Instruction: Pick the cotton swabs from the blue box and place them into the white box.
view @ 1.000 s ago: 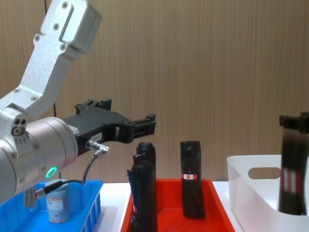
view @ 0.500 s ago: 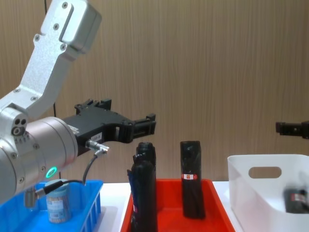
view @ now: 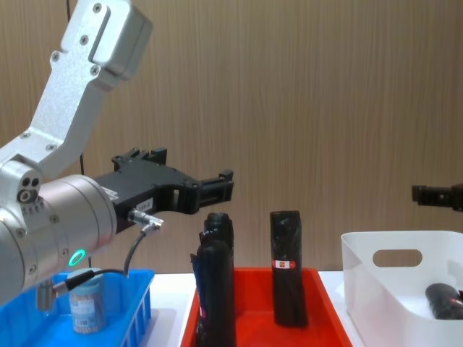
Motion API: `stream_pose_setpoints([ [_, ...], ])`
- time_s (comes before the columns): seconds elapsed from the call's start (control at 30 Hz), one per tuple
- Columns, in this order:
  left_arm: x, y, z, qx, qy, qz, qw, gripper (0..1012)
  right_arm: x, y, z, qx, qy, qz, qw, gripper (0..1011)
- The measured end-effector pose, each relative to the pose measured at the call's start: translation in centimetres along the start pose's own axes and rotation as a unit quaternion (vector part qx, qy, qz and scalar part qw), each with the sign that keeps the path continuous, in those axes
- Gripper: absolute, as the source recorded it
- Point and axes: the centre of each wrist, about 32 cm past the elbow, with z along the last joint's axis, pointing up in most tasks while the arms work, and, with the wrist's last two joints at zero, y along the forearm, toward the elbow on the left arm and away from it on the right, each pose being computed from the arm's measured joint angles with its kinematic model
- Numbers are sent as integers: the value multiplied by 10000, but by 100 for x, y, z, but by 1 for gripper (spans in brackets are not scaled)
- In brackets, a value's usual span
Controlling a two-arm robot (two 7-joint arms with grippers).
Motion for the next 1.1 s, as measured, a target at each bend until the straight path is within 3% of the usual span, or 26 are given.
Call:
stream_pose_setpoints([
  [1.1,0,0,0,0,0,0,10000,1004,-654,-707,-267,821,28,200,9964,1002],
])
